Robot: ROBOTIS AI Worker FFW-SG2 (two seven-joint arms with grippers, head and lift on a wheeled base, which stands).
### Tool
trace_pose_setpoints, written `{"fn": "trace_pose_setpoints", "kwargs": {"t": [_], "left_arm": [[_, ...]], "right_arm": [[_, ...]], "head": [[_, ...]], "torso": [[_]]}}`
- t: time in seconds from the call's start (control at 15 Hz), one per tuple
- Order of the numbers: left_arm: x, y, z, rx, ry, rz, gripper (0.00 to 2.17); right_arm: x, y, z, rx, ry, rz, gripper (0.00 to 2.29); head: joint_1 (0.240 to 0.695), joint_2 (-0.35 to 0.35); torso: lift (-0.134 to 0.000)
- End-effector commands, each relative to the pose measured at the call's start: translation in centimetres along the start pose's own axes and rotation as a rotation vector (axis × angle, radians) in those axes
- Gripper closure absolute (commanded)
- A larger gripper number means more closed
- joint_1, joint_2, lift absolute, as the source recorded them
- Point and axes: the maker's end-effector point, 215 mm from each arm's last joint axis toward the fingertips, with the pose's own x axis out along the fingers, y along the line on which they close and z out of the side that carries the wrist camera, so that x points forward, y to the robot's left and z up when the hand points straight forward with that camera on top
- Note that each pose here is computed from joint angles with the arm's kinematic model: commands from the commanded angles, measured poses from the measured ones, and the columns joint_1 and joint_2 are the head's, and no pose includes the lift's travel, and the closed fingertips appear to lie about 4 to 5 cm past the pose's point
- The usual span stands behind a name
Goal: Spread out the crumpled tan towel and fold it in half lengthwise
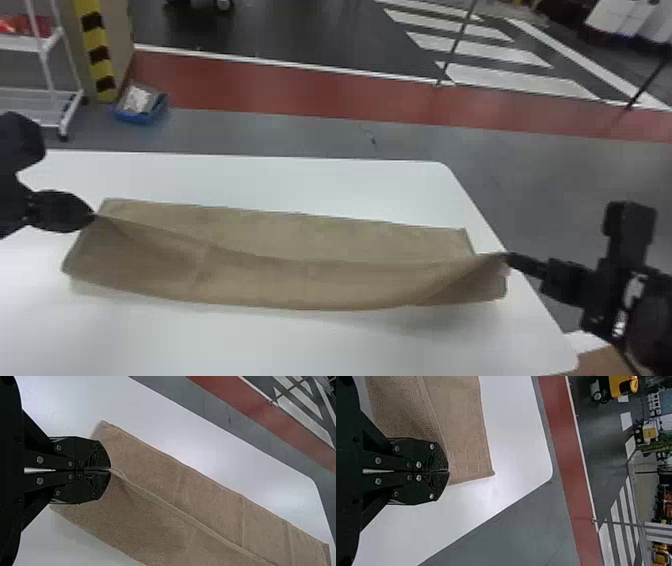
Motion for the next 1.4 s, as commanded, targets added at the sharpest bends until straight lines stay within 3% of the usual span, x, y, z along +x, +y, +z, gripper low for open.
{"fn": "trace_pose_setpoints", "kwargs": {"t": [0.0,0.67,1.0,1.33], "left_arm": [[0.4,0.3,-0.5,-0.015,0.004,0.007,1.15],[2.4,4.3,-2.6,-0.102,0.024,0.079,1.15],[2.9,5.9,-4.4,-0.135,0.049,0.131,1.15],[3.2,6.9,-3.5,-0.129,0.039,0.147,1.14]], "right_arm": [[1.3,1.0,0.1,0.012,0.010,0.017,1.17],[6.6,0.8,1.1,0.131,0.050,0.020,1.17],[8.9,1.6,1.7,0.123,0.057,0.021,1.17],[9.7,3.7,3.6,0.102,0.041,0.061,1.17]], "head": [[0.695,-0.299],[0.695,-0.257],[0.695,-0.235],[0.695,-0.212]], "torso": [[-0.123],[-0.123],[-0.123],[-0.123]]}}
